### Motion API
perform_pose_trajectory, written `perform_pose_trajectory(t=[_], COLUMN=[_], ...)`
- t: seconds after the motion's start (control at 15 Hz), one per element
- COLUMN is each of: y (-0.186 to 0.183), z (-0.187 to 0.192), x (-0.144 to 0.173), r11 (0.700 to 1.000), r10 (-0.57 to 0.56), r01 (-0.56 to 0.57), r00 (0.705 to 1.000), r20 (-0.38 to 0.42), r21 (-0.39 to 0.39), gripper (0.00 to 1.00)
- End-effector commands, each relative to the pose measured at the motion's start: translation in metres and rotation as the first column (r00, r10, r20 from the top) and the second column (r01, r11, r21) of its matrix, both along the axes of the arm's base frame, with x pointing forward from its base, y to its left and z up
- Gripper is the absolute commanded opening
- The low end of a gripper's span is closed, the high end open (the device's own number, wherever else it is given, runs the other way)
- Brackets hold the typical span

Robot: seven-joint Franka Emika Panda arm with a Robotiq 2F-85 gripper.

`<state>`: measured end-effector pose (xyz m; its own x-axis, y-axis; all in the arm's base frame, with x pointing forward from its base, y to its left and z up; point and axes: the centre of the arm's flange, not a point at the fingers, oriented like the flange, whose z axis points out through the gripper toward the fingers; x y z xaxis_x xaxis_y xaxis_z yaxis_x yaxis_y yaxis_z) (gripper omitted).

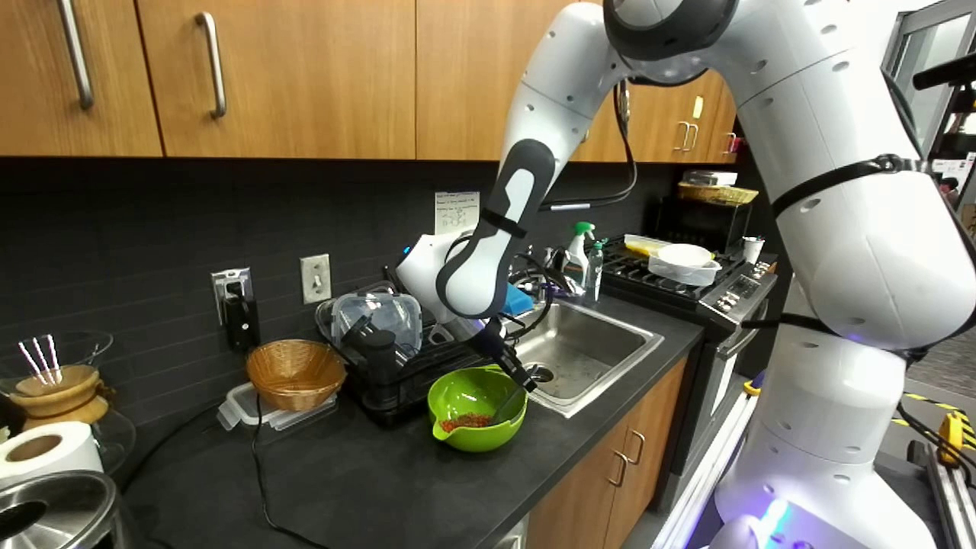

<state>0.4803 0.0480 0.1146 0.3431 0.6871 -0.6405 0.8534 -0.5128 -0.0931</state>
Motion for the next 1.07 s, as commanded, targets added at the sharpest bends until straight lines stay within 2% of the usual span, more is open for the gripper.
perform_pose_trajectory(t=[0.0,1.0], y=[0.009,0.005], z=[0.018,0.028], x=[0.006,0.017], r11=[1.000,0.999], r10=[0.018,0.008], r01=[-0.018,-0.011], r00=[0.999,0.995], r20=[0.047,0.102], r21=[0.003,0.030], gripper=[0.05,0.05])
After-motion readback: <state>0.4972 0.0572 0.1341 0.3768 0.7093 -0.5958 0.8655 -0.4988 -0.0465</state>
